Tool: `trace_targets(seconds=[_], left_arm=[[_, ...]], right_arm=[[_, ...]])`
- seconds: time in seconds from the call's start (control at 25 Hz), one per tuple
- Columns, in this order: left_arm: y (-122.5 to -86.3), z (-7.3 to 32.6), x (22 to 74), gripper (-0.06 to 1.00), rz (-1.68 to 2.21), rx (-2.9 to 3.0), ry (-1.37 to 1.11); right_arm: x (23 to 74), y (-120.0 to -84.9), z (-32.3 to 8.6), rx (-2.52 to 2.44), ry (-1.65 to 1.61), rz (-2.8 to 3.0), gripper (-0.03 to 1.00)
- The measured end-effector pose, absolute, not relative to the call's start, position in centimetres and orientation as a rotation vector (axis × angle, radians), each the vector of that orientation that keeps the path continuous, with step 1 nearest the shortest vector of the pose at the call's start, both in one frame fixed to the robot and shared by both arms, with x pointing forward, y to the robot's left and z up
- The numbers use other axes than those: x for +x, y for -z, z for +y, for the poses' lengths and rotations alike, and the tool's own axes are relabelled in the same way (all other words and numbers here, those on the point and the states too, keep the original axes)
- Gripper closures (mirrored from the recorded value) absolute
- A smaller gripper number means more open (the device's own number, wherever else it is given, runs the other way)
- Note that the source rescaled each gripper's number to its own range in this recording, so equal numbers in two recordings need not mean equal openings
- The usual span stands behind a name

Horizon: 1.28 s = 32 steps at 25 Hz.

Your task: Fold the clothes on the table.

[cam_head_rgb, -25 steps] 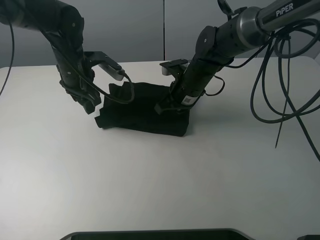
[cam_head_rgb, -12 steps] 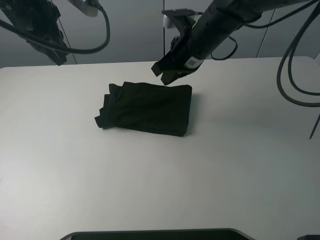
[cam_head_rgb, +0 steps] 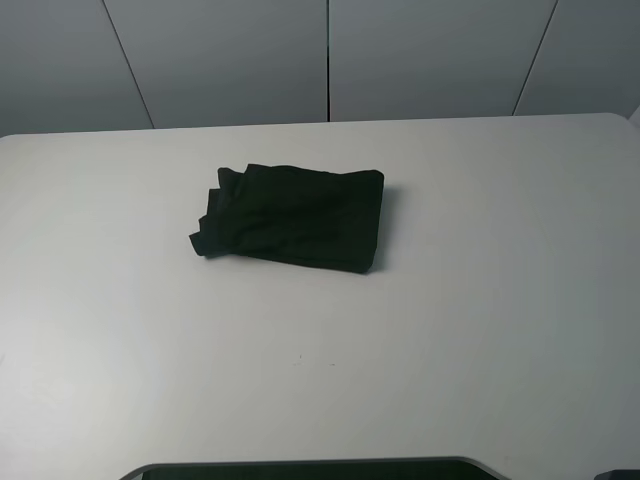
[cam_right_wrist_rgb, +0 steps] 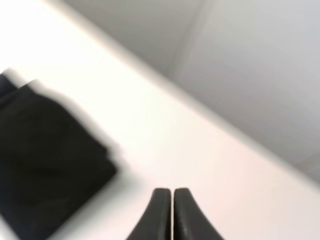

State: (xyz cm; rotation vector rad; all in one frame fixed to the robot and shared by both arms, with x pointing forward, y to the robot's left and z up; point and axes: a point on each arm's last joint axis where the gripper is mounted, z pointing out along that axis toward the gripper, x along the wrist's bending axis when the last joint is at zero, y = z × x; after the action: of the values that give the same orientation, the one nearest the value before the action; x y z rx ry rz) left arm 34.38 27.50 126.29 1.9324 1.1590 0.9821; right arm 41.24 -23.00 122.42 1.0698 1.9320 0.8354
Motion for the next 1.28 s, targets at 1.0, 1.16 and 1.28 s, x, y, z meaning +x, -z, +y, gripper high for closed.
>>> trace_targets(seconds=[1.0,1.16,1.28], left_arm=[[-126.1,36.6,16.0,-0.04,1.124,1.301,-1.179],[-125.0,37.0,15.6,-0.05,1.135,1.297,-1.197],[-123.7,37.0,15.6,-0.05,1.161,1.289,-1.170]], right_arm=[[12.0,-122.4,-38.0,0.961,-0.888,1.232,-0.03],[10.2,-122.2,-36.1,1.007,-0.689,1.136,-0.03],[9.7,-122.1,-34.7,1.043,-0.687,1.103,-0.03]])
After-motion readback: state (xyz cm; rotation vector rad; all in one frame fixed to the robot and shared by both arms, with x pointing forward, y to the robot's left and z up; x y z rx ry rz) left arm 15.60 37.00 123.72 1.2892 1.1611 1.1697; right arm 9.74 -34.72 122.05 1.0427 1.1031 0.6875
